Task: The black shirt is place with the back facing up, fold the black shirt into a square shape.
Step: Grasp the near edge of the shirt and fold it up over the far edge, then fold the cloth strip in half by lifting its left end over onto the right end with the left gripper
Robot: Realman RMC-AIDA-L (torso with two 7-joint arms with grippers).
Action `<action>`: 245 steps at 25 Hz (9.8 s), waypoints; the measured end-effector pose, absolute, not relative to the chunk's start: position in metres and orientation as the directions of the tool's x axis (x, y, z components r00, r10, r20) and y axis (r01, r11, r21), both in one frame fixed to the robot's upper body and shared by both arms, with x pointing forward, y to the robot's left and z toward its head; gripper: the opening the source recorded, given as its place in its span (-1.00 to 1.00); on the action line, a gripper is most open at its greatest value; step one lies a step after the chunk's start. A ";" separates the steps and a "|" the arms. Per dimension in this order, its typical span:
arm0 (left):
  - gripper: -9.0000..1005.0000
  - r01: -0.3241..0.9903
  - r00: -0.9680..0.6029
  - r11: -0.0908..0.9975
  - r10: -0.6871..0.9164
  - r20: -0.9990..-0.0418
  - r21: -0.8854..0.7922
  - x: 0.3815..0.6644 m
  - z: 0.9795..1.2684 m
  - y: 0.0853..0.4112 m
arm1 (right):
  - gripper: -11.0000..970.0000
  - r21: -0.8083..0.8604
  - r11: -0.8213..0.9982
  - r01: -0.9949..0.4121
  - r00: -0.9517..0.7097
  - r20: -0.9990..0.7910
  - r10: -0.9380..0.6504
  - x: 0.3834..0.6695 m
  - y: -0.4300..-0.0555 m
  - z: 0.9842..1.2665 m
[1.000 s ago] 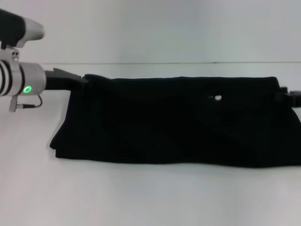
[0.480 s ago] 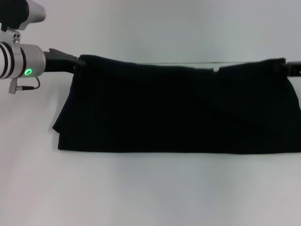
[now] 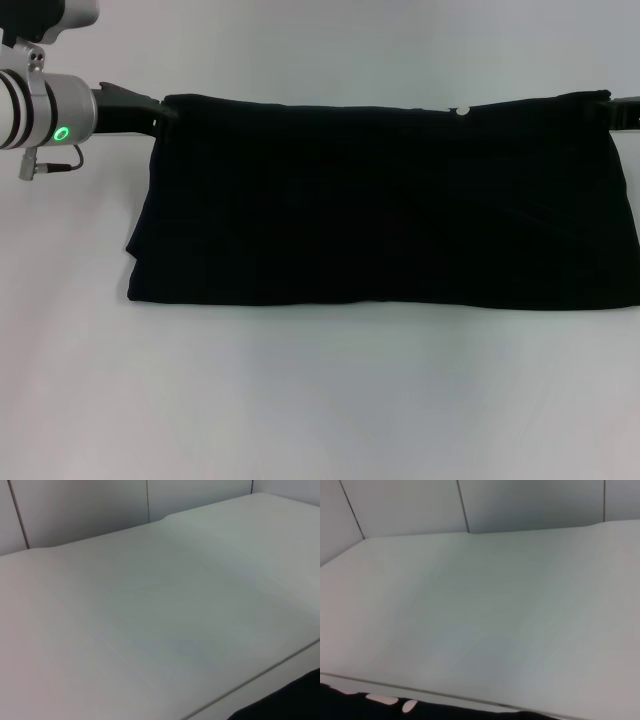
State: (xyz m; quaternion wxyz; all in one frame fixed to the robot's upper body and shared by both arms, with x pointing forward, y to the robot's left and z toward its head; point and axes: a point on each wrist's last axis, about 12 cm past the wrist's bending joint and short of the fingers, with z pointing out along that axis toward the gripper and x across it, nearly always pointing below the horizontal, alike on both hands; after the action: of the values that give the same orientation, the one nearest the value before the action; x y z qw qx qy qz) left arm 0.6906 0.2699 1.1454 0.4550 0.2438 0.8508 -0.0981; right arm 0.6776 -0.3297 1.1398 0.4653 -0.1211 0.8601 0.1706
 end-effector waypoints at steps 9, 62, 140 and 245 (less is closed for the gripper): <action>-0.78 0.473 -0.462 0.877 0.327 -0.825 0.083 0.692 1.140 0.265 | -0.77 0.179 0.924 -0.337 -0.546 -0.837 -0.037 0.678 -0.326 1.133; 0.83 -0.118 -0.941 0.703 -0.305 -0.147 -0.701 0.584 1.094 0.310 | 0.92 0.327 0.458 -0.827 -0.463 -0.857 -0.225 0.601 -0.287 1.152; 0.83 -0.400 -0.784 0.463 -0.620 0.033 -0.791 0.583 1.068 0.318 | 0.92 0.266 0.448 -0.854 -0.402 -0.882 -0.244 0.616 -0.274 1.171; -0.91 -0.173 -0.785 0.618 -0.557 -0.272 -0.767 0.579 1.063 0.341 | 0.92 0.271 0.493 -0.827 -0.393 -0.905 -0.163 0.622 -0.269 1.171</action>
State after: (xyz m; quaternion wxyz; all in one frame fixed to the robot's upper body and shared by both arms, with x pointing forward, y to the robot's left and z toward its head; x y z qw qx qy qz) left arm 0.5790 0.3406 1.0629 0.2511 -0.2111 0.8638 -0.3825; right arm 0.6223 -0.2694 1.1714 0.4391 -0.3323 0.7442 0.3781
